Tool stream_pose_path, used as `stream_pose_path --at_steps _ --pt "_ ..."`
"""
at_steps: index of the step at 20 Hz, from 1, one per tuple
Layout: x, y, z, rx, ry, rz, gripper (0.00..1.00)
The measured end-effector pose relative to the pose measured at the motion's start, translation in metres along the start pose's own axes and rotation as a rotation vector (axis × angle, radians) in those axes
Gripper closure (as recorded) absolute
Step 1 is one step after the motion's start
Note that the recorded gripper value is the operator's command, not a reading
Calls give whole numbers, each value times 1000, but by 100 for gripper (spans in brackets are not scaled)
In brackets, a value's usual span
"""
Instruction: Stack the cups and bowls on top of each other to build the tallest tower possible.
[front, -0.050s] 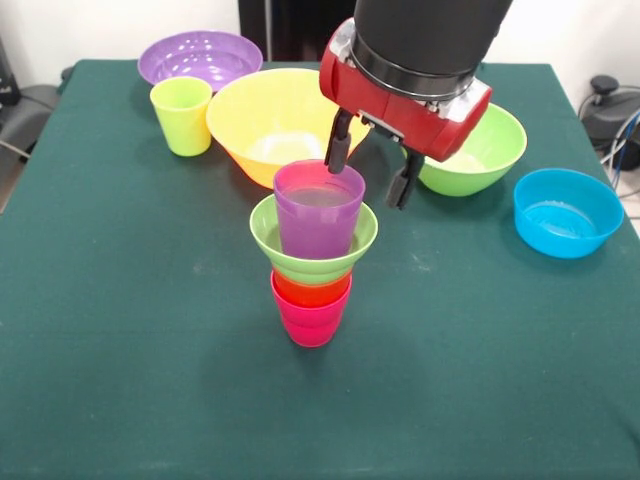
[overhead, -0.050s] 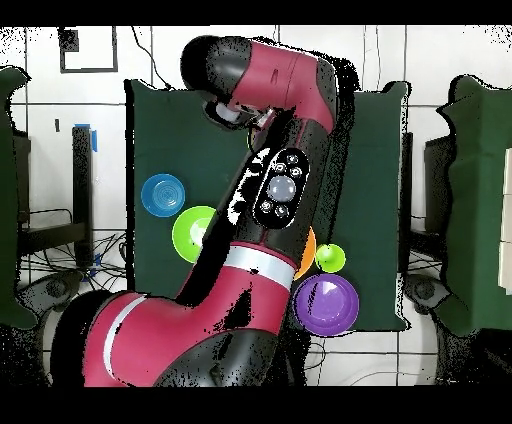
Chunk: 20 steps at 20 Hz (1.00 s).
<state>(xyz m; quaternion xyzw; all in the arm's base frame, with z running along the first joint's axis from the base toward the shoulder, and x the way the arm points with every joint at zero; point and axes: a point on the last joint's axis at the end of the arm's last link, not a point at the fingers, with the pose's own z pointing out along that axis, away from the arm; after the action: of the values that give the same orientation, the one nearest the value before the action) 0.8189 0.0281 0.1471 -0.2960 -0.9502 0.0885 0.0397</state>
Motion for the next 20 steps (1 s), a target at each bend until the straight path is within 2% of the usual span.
stream_pose_path --at_steps 5,13,20 --pt "-1 0 -5 -2 -5 0 0" --pt "-13 -13 -30 -14 -11 18 0" --pt "-40 -47 -47 -24 -35 64 0"
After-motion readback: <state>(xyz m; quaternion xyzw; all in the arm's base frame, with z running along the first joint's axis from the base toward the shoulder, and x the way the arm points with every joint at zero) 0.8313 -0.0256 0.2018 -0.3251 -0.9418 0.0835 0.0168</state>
